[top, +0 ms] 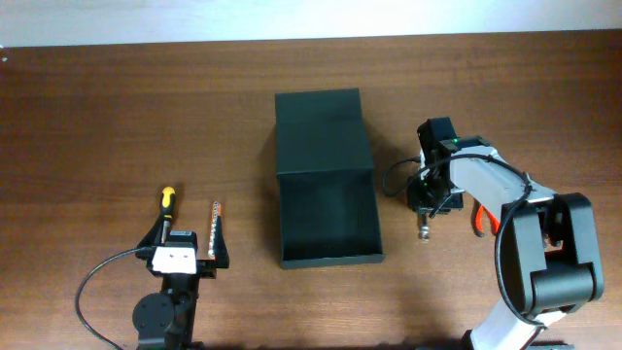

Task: Pack container
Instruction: 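Lift the chrome wrench with the right gripper over the green box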

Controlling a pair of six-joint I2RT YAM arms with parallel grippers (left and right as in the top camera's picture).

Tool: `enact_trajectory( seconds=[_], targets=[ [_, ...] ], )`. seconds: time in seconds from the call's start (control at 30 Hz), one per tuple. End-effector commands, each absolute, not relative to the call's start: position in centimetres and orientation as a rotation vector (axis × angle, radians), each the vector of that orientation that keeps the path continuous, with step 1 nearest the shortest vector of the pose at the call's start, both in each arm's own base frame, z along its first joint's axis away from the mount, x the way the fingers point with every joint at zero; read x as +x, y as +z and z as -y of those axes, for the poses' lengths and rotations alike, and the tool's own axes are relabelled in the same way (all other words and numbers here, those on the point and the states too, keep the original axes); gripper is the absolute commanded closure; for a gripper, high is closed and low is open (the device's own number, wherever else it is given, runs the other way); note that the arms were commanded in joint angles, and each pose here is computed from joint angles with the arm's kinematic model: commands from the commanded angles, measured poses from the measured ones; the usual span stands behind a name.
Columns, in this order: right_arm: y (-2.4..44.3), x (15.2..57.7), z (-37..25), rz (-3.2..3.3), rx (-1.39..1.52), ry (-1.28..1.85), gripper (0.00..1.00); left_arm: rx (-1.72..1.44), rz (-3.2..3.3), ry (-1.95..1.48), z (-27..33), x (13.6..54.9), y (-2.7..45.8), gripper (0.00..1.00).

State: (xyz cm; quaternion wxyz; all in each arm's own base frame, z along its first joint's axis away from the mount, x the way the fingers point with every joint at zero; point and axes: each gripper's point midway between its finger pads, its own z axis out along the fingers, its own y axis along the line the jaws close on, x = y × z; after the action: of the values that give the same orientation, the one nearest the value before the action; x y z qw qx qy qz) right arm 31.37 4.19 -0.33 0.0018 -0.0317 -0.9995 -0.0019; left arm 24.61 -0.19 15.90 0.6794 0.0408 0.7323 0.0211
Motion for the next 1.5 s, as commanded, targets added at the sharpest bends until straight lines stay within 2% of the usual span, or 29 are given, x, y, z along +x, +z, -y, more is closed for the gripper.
enact_trajectory(
  seconds=[0.0, 0.13, 0.2, 0.33, 0.47, 0.67, 0.77, 0.9, 1.1, 1.2, 1.47],
  targets=[
    [-1.5, 30.7, -3.8, 3.099, -0.094, 0.047, 0.89, 0.106, -1.642, 0.063, 0.1, 24.6, 15.8, 0.01],
    [-1.5, 30.6, -3.7, 3.093, -0.094, 0.048, 0.9, 0.106, -1.641, 0.063, 0.1, 24.6, 15.8, 0.01],
    [-1.2, 30.5, -3.7, 3.084, -0.093, 0.051, 0.95, 0.106, -1.641, 0.063, 0.1, 24.6, 15.8, 0.01],
    [0.5, 31.4, -3.8, 3.081, -0.085, 0.051, 0.96, 0.106, -1.642, 0.063, 0.1, 24.6, 15.8, 0.01],
    [4.7, 33.8, -4.2, 3.112, -0.001, 0.043, 0.96, 0.106, -1.641, 0.063, 0.1, 24.6, 15.8, 0.01],
    [15.1, 37.5, -5.6, 3.234, 0.016, -0.039, 0.96, 0.106, -1.642, 0.063, 0.1, 24.6, 15.8, 0.01],
    [20.7, 37.5, -8.5, 3.277, 0.251, -0.24, 0.96, 0.106, -1.642, 0.063, 0.1, 24.6, 15.8, 0.01],
    [25.9, 33.8, -14.1, 3.167, 0.854, -0.488, 0.96, 0.106, -1.641, 0.063, 0.1, 24.6, 15.8, 0.01],
    [25.5, 31.5, -18.9, 3.062, 1.128, -0.468, 0.96, 0.106, -1.642, 0.063, 0.1, 24.6, 15.8, 0.01],
    [23.9, 30.5, -20.3, 3.002, 1.255, -0.272, 0.96, 0.106, -1.641, 0.063, 0.1, 24.6, 15.8, 0.01],
    [20.1, 29.3, -22.1, 2.912, 1.371, -0.094, 0.96, 0.106, -1.642, 0.063, 0.1, 24.6, 15.8, 0.01]
  ],
)
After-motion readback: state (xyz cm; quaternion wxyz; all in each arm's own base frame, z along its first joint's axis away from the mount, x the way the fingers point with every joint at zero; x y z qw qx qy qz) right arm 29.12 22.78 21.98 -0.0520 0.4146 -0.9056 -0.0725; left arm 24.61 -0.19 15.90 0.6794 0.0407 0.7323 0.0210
